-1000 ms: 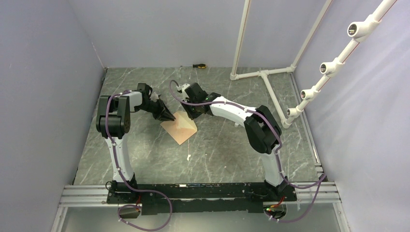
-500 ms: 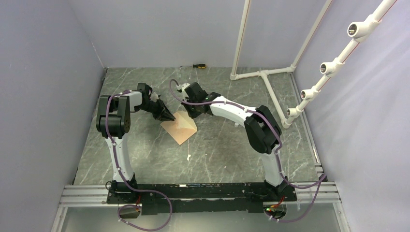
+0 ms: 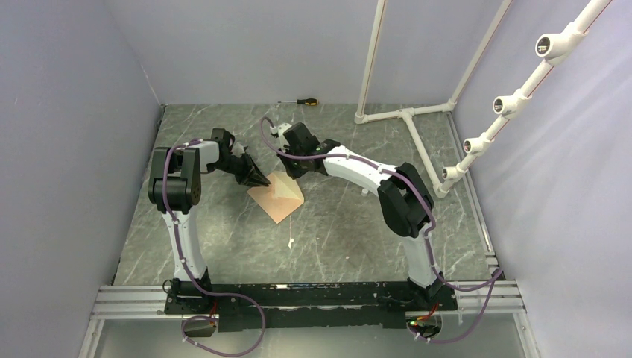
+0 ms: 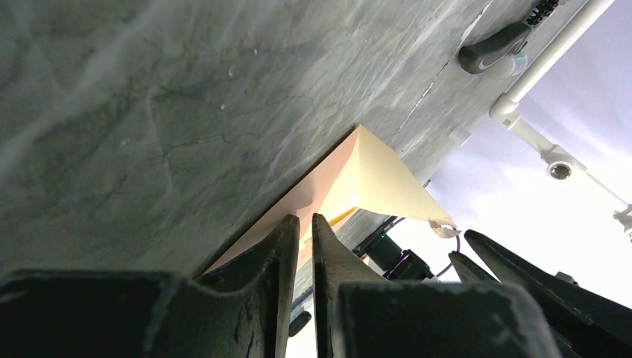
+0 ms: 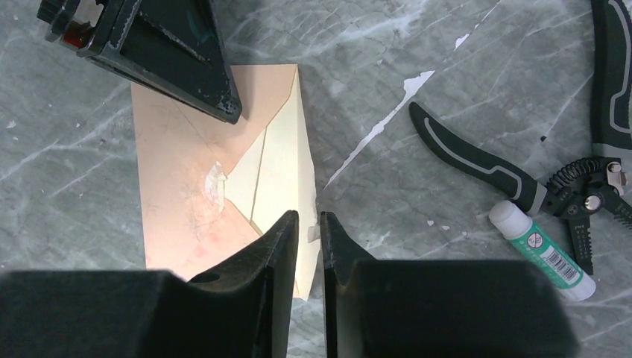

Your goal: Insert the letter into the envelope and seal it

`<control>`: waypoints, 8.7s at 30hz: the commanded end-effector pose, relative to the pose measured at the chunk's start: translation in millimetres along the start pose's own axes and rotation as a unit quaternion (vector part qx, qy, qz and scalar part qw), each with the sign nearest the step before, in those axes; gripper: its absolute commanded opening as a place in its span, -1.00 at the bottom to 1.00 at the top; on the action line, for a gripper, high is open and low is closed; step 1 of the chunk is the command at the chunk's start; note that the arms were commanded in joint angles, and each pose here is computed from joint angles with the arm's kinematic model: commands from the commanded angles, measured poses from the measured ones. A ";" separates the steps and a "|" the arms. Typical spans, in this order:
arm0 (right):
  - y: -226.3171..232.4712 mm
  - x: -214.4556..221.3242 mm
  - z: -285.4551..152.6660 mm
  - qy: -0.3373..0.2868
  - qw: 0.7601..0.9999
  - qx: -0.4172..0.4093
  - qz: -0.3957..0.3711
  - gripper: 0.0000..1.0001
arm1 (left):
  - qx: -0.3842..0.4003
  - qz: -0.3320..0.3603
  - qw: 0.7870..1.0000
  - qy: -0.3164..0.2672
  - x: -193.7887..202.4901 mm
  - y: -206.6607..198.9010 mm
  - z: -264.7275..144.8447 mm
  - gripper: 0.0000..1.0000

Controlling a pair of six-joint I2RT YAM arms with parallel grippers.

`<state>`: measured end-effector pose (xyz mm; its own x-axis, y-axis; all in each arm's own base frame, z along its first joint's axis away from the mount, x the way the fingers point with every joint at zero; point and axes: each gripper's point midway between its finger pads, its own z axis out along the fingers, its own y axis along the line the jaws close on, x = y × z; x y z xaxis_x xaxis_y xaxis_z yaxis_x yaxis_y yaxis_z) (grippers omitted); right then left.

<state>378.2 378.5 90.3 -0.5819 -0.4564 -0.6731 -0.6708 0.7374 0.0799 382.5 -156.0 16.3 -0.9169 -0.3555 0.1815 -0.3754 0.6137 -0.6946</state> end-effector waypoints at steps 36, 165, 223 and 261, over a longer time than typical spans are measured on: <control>2.6 -33.7 -2.7 -0.044 0.999 -0.014 -0.006 -1.00 | -0.075 -0.006 0.997 0.011 4.7 47.0 23.8 -0.63; 38.8 97.8 67.5 0.141 0.989 0.020 -0.038 -0.52 | -0.089 -0.013 0.995 0.033 27.3 57.9 42.6 -0.95; 26.2 29.7 17.3 0.080 0.992 0.081 0.055 -0.96 | -0.113 -0.041 0.991 0.063 51.5 92.0 48.6 -0.95; 37.6 67.6 64.9 0.158 0.983 0.047 0.079 -0.69 | -0.116 -0.046 0.990 0.066 53.8 95.0 49.5 -0.95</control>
<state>351.6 410.3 20.5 -0.7751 -0.4378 -0.4555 -0.5271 0.8456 0.0844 365.6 -185.8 10.9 -0.9398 -0.2689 0.2109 -0.3266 0.5255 -0.7856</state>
